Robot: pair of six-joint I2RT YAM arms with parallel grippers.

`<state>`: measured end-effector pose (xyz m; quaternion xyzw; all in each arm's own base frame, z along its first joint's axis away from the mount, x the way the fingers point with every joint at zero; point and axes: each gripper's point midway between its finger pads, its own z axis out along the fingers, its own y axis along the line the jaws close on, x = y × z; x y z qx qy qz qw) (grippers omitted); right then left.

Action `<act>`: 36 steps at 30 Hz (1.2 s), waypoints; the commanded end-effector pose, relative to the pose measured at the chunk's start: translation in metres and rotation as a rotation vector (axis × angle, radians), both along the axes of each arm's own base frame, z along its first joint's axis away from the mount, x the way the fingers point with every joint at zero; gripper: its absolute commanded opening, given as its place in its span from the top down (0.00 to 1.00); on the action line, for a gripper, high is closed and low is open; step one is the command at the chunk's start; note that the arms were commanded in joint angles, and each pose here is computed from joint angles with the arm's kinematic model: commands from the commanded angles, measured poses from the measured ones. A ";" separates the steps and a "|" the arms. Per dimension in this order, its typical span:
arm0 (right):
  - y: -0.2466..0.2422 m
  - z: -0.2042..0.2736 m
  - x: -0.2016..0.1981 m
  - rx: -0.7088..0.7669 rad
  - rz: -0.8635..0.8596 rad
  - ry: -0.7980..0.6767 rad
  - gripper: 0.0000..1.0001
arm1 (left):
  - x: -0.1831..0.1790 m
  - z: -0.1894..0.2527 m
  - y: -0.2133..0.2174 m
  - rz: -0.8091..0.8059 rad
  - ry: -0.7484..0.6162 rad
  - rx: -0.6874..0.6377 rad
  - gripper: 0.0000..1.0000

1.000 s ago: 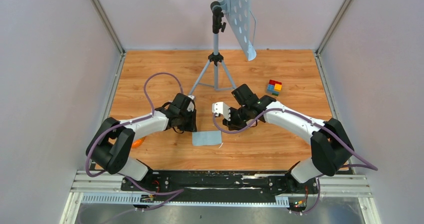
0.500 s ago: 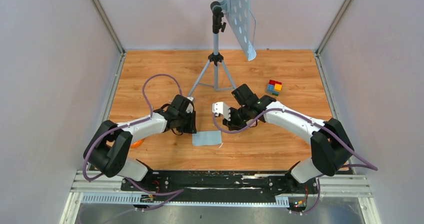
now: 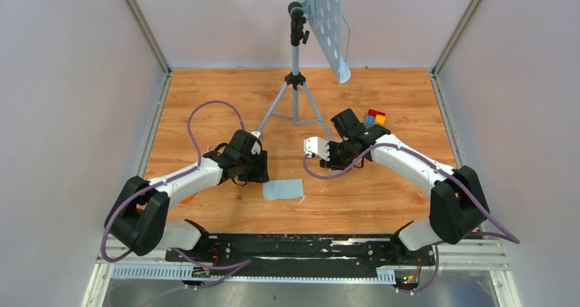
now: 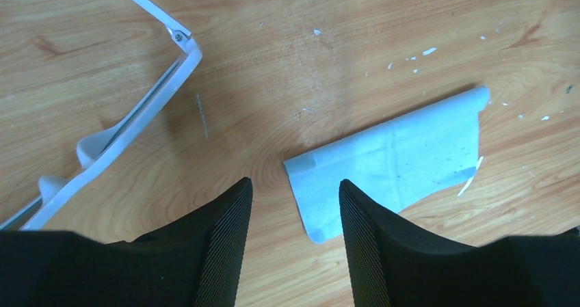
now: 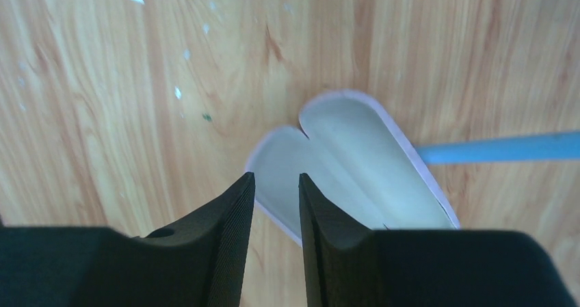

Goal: Organize the sunglasses
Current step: Move the sunglasses case at the center of the board.

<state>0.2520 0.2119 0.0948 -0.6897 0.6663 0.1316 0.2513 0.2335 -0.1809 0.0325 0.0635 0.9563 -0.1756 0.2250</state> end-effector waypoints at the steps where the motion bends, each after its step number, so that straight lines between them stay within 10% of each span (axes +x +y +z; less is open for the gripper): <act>1: -0.046 0.000 0.003 -0.175 0.117 -0.021 0.65 | 0.004 0.014 0.004 0.030 -0.038 -0.006 0.45; 18: -0.068 -0.035 0.005 -0.370 0.276 0.134 0.64 | -0.004 0.020 0.005 0.025 -0.050 -0.037 0.43; 36: -0.030 -0.030 -0.014 -0.279 0.190 0.214 1.00 | -0.005 0.014 0.001 0.021 -0.044 -0.058 0.44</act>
